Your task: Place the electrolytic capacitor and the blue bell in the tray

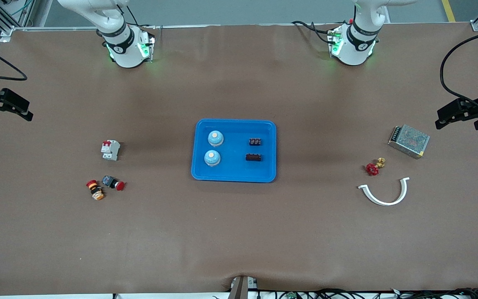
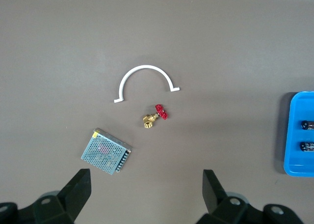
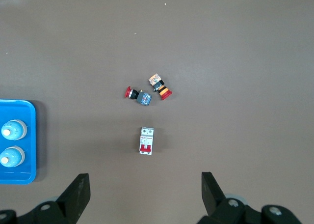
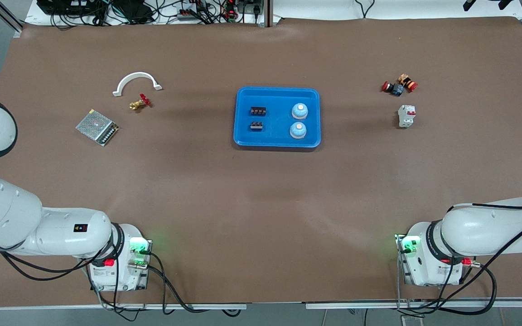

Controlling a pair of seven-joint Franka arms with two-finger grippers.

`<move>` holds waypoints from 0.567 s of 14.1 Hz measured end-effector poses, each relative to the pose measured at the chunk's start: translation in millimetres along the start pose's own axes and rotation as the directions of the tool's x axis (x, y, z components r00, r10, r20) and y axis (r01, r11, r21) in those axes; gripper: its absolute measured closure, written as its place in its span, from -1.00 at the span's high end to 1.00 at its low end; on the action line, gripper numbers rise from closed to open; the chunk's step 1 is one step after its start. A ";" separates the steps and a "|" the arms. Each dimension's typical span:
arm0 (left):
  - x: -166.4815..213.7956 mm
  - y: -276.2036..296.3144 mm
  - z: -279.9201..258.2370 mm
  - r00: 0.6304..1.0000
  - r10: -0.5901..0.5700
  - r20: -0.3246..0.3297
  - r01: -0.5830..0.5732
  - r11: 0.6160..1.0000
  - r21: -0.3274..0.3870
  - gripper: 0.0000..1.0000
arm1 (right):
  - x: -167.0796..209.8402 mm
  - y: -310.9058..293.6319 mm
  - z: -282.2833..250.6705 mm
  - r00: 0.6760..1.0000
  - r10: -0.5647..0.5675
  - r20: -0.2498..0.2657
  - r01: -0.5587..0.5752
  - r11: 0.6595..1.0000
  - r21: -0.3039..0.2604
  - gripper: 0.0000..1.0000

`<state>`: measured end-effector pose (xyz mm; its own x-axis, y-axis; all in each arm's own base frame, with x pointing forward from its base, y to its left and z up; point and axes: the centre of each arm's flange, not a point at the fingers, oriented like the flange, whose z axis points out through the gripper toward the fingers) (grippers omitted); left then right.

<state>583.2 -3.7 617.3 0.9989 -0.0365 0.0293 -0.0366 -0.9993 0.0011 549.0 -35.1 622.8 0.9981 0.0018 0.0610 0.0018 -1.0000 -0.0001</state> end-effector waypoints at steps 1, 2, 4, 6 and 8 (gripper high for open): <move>0.0 -0.2 0.0 1.000 -0.003 0.000 0.003 1.000 0.000 1.00 | 0.0 0.0 0.0 1.000 0.000 0.000 0.000 1.000 0.000 1.00; 0.0 -0.7 0.0 1.000 -0.008 0.000 0.008 1.000 0.000 1.00 | 0.0 0.0 0.0 1.000 0.000 0.000 0.000 1.000 0.000 1.00; -0.1 -1.7 0.0 1.000 -0.013 0.000 0.013 1.000 0.000 1.00 | 0.0 0.0 0.0 1.000 0.000 0.000 0.000 1.000 0.000 1.00; -1.3 -1.6 -3.1 1.000 -0.014 -0.005 0.014 1.000 0.000 1.00 | 0.0 -0.1 0.0 1.000 0.000 0.000 0.000 1.000 0.000 1.00; -4.5 0.1 -10.2 1.000 -0.011 -0.018 0.011 1.000 0.000 1.00 | 0.0 -0.1 0.0 1.000 -0.001 0.000 0.001 1.000 0.000 1.00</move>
<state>578.4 -3.6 627.4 0.9986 -0.0255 0.0469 -0.0256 -0.9997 0.0012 549.0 -35.0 622.7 0.9981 0.0024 0.0610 0.0024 -1.0000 -0.0001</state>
